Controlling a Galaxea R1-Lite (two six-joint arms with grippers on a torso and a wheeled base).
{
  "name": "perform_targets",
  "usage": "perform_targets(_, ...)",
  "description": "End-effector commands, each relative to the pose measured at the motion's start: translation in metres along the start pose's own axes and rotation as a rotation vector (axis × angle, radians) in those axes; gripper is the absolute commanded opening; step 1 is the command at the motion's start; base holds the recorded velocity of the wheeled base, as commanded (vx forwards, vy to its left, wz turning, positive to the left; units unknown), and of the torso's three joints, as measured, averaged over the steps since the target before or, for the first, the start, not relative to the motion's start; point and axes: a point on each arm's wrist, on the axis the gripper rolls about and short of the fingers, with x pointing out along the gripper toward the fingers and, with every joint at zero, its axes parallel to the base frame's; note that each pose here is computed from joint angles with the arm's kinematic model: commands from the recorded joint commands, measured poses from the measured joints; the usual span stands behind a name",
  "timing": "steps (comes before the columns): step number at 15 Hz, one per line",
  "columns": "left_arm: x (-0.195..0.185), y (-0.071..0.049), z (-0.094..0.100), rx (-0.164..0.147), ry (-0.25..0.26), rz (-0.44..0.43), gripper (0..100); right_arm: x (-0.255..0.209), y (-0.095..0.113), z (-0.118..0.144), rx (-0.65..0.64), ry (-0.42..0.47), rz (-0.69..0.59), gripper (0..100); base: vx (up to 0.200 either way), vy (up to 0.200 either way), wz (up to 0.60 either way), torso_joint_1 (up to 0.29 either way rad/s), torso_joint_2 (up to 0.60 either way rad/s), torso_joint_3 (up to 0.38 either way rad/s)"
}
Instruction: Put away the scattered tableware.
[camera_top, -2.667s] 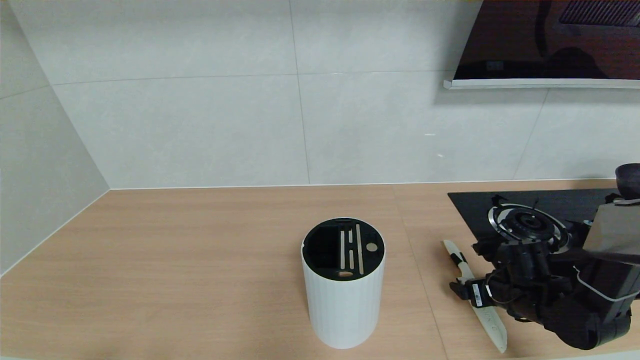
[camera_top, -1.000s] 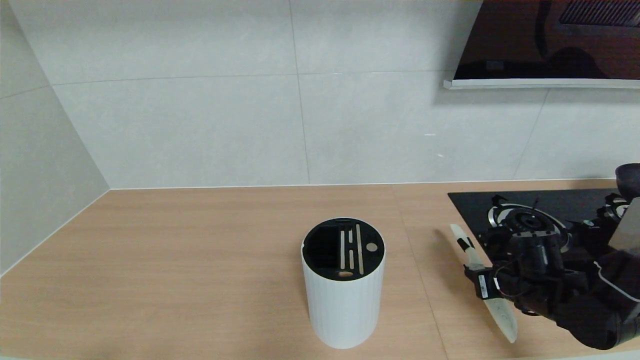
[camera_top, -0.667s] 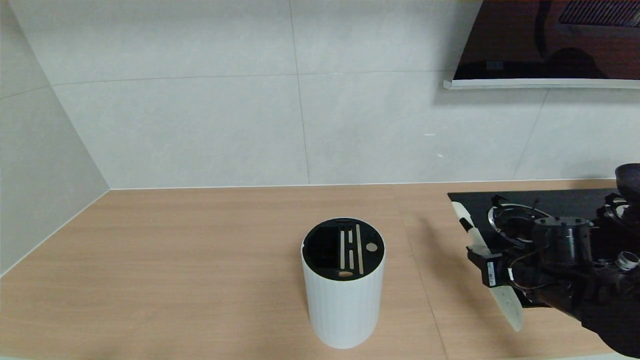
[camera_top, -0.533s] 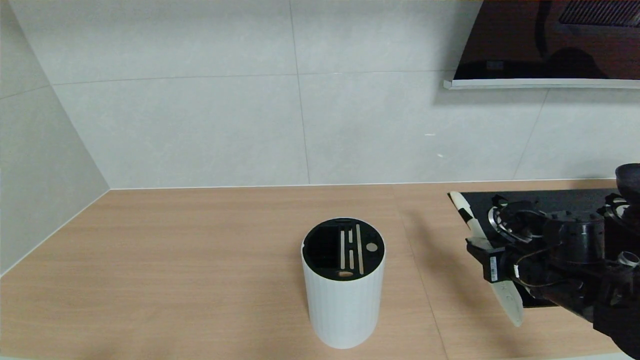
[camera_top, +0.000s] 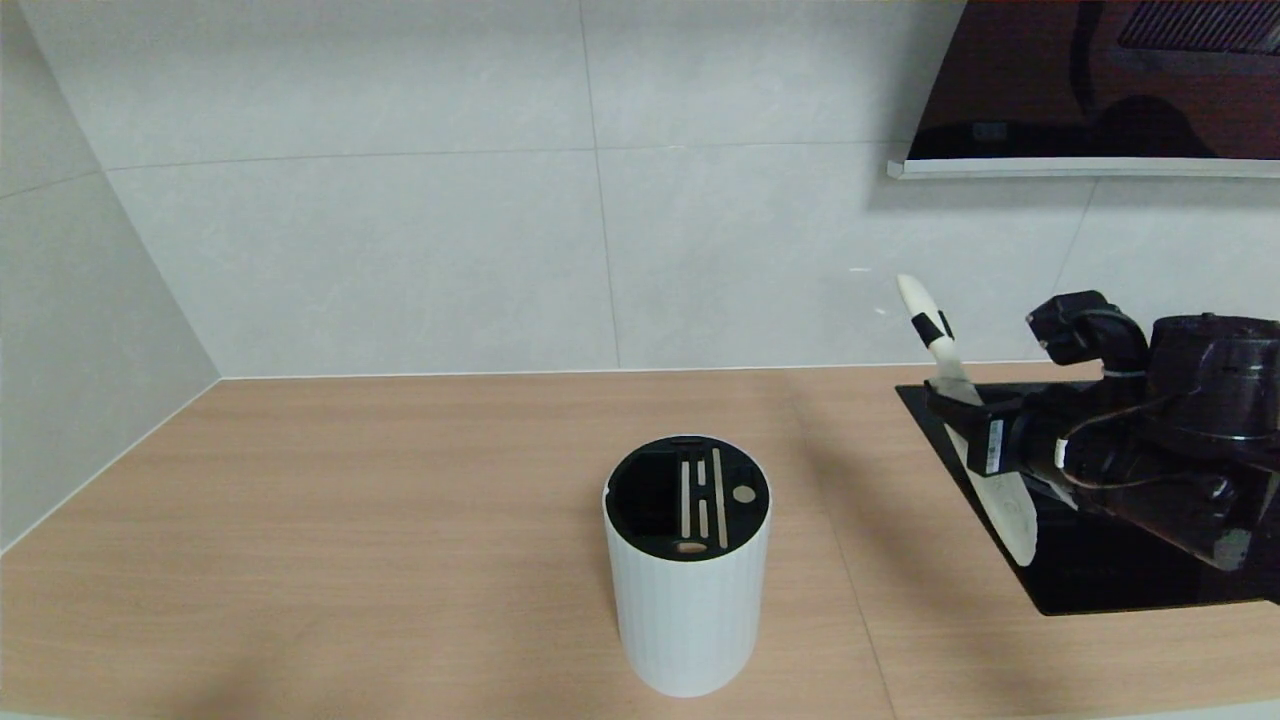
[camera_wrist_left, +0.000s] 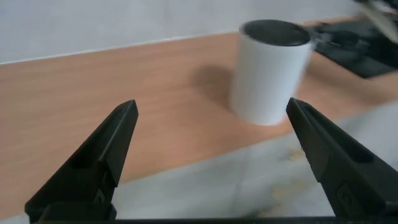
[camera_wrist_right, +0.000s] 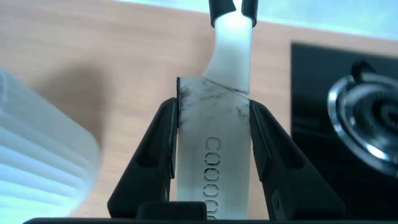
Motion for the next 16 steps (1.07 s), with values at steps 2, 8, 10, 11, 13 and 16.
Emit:
perform_targets(2, 0.053, 0.018, 0.067, -0.062, 0.134, -0.159, 100, 0.001, 0.012, 0.033, 0.004, -0.09, 0.042, 0, 0.0, 0.0, 0.0, 0.0, 0.0, 0.0)
perform_targets(8, 0.175, 0.034, 0.094, -0.152, 0.177, -0.346, 100, 0.01, 0.059, 0.053, -0.012, -0.102, 0.188, 0, 0.0, 0.0, 0.0, 0.0, 0.0, 0.0)
perform_targets(10, 0.207, 0.024, 0.09, -0.222, 0.165, -0.378, 100, 0.009, 0.072, 0.052, -0.018, -0.099, 0.227, 0, 0.0, 0.0, 0.0, 0.0, 0.0, 0.0)
perform_targets(11, 0.227, 0.013, 0.085, -0.296, 0.158, -0.402, 100, 0.008, 0.083, 0.046, -0.023, -0.081, 0.259, 0, 0.0, 0.0, 0.0, 0.0, 0.0, 0.0)
perform_targets(13, 0.239, 0.004, 0.082, -0.372, 0.139, -0.424, 100, 0.005, 0.09, 0.046, 0.0, -0.076, 0.275, 0, 0.0, 0.0, 0.0, 0.0, 0.0, 0.0)
perform_targets(16, 0.248, -0.009, 0.088, -0.515, 0.087, -0.485, 100, -0.009, 0.108, 0.048, 0.016, -0.089, 0.307, 0, 0.0, 0.0, 0.0, 0.0, 0.0, 0.0)
